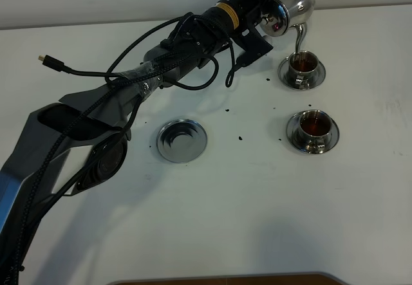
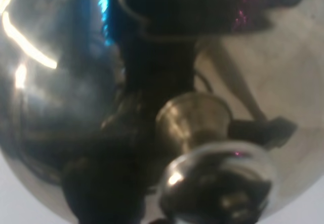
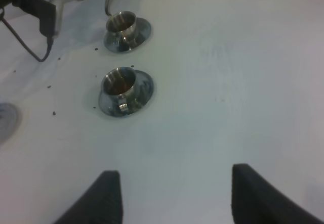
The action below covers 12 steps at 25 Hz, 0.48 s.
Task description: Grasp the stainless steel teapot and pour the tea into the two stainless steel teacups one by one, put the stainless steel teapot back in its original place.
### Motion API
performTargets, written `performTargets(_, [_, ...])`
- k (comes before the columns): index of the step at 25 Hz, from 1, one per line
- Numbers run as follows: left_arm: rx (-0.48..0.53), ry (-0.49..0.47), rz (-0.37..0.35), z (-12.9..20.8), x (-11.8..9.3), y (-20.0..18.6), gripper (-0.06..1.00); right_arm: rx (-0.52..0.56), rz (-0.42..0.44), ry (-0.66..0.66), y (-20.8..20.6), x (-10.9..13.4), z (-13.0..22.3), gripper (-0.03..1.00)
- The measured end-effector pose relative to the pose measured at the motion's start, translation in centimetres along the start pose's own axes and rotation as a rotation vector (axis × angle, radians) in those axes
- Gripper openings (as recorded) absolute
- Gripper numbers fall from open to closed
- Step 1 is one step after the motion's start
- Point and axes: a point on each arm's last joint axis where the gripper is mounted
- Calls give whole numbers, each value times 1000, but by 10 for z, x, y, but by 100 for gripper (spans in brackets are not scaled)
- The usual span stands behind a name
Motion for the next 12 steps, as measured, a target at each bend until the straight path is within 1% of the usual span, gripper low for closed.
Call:
performTargets(3, [2, -20, 14, 0, -1, 0, 24, 0, 0, 0, 0, 0, 0, 48])
performTargets(10, [-1, -112, 110, -1, -10, -1, 24, 0, 0, 0, 0, 0, 0, 48])
performTargets(12, [1, -158, 131, -1, -12, -1, 24, 0, 0, 0, 0, 0, 0, 48])
Point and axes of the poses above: a point on each arm's last joint axis where the gripper is mounted, y pointing out along that axis toward the gripper, x along the wrist's bending axis when the last joint is at zero, z = x × y, and after that the axes turned 6 degrees about -y, right-handed
